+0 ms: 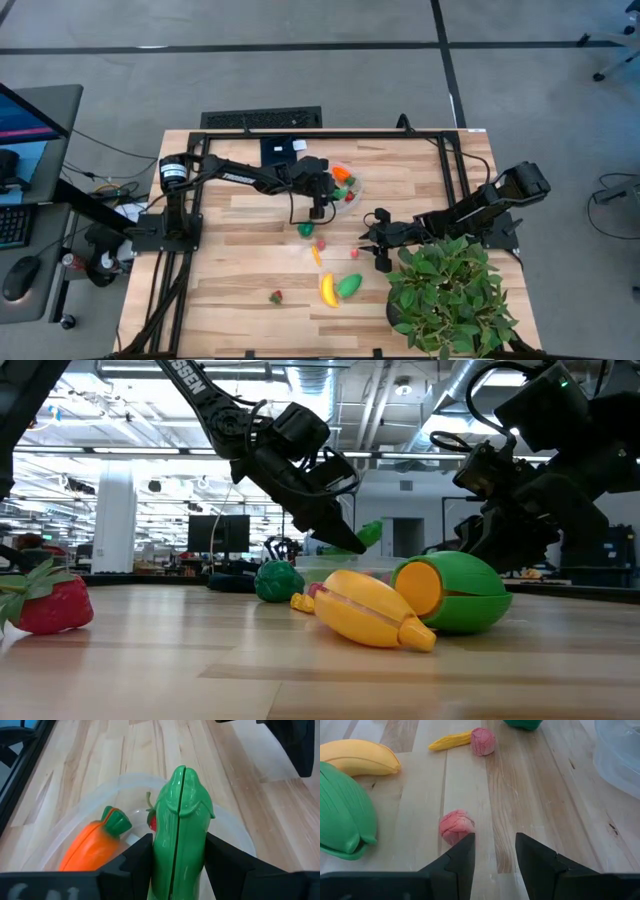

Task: Pick and placing Produce into tupperware
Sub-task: Put the green peas into the transparent container

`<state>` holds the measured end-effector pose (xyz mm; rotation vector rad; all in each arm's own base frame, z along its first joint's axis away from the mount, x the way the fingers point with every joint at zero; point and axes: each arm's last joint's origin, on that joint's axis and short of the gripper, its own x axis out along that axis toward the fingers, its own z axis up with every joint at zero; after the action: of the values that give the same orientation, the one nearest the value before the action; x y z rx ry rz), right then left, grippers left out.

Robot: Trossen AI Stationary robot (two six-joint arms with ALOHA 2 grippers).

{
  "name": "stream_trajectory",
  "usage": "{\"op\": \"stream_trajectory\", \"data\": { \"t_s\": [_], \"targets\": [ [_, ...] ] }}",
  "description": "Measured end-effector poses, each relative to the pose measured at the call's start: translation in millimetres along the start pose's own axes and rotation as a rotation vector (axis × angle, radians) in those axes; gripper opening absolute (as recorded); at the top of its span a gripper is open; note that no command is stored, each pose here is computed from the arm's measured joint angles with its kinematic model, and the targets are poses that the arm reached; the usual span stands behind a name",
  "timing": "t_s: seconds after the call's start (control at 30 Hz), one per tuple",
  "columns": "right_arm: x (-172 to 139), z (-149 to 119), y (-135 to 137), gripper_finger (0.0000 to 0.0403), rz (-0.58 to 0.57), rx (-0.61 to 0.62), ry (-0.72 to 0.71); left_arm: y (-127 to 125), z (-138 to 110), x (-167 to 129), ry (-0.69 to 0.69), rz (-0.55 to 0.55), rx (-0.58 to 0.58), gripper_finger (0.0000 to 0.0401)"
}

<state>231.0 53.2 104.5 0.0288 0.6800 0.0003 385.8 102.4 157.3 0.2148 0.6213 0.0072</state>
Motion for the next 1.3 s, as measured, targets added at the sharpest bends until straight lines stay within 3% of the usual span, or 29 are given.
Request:
{"op": "stream_trajectory", "data": {
  "t_s": [1.3],
  "targets": [
    [0.0,-0.1,0.0,0.0133,-0.001,0.0,0.0,-1.3,-2.5,-0.3,0.027,-0.01,0.023,0.0149]
  ]
}}
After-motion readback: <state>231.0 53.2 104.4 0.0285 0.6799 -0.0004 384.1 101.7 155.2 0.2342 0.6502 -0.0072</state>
